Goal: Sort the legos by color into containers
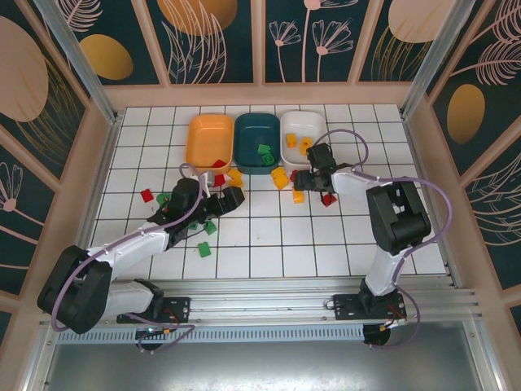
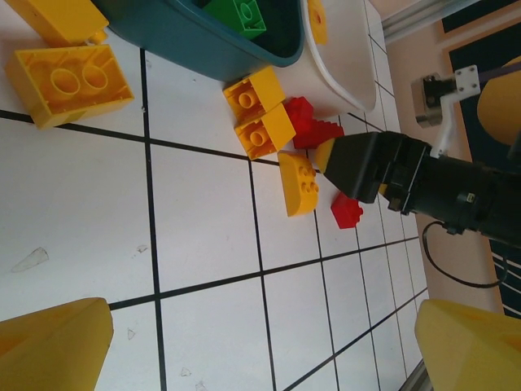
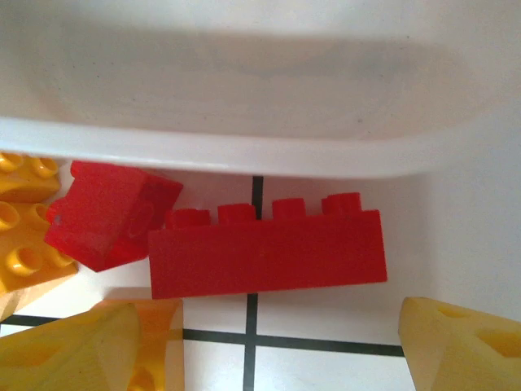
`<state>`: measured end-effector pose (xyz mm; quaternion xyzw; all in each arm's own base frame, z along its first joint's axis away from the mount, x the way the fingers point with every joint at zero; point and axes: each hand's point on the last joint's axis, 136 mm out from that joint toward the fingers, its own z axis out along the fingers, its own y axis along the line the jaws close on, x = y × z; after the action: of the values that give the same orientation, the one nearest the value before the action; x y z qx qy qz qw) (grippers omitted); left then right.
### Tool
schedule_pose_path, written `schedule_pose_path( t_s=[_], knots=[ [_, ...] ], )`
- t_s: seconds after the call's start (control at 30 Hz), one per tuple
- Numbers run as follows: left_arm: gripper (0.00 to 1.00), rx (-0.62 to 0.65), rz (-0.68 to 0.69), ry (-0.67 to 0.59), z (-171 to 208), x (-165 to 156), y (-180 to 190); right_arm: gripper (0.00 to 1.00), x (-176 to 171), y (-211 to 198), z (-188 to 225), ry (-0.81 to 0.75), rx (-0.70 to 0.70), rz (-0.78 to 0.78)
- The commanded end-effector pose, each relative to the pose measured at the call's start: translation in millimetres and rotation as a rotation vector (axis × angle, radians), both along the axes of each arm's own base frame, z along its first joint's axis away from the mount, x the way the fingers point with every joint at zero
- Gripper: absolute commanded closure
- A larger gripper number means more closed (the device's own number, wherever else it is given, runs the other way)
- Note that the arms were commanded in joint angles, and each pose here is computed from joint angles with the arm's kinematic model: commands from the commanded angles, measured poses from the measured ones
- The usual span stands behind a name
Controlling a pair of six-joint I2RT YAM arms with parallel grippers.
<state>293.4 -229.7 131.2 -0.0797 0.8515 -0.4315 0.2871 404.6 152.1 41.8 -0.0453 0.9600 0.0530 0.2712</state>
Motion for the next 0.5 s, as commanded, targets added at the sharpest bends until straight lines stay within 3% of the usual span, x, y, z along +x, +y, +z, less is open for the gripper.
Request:
schedule_pose_path(
  t_s=[0.0, 0.17, 0.47],
  knots=[
    [0.04, -0.025, -0.007, -0.038, 13, 3, -5, 0.16, 18, 4, 10, -0.046, 0.004, 0.007],
    [0.04, -0.009, -0.009, -0.046, 16, 4, -4, 0.17, 26, -10, 1, -0.038, -0.037, -0.058],
    [0.03, 0.007, -0.002, -0.05, 17, 1, 0, 0.24, 29, -5, -4, -0.041, -0.004, -0.017]
  ],
)
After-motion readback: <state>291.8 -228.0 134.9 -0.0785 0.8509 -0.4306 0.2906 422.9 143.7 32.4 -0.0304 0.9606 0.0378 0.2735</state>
